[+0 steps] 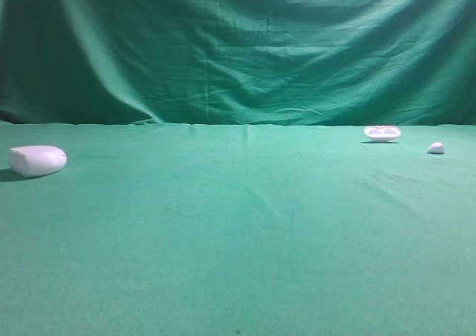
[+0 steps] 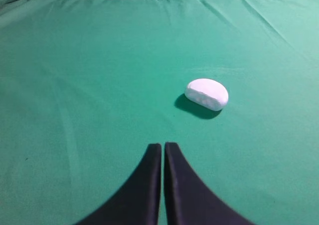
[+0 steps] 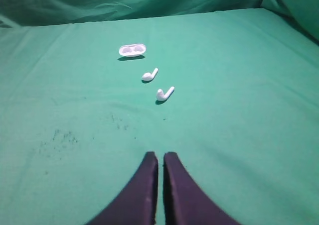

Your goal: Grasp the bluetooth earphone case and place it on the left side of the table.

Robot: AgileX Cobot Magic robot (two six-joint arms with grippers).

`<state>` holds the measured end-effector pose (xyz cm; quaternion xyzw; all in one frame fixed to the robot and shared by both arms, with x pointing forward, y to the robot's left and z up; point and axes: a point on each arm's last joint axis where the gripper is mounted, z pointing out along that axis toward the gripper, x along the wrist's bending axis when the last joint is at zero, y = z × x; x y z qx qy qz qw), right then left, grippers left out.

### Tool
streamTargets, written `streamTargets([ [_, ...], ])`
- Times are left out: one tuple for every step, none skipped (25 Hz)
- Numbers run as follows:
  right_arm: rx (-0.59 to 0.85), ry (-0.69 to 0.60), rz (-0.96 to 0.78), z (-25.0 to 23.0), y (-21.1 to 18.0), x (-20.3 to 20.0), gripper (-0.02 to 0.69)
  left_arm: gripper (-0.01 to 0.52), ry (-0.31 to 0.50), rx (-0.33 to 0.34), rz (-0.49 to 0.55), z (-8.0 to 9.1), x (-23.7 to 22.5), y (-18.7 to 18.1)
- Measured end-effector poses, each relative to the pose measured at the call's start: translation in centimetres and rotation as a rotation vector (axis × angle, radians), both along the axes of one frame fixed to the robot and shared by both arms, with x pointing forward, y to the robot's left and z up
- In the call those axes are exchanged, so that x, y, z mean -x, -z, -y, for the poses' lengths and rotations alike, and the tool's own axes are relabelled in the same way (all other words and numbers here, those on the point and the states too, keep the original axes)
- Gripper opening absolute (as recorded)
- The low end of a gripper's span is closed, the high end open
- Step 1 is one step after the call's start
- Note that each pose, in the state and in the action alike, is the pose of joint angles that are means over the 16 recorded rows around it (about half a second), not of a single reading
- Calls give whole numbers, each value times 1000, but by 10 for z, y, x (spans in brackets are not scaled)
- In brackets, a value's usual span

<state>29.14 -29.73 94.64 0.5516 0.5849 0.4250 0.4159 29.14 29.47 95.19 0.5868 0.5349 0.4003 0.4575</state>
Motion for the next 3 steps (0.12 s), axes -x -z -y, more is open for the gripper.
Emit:
streamTargets([
  [0,0,0,0,0,0,0,0,0,0,0,0,0,0],
  [0,0,0,0,0,0,0,0,0,0,0,0,0,0],
  [0,0,0,0,0,0,0,0,0,0,0,0,0,0],
])
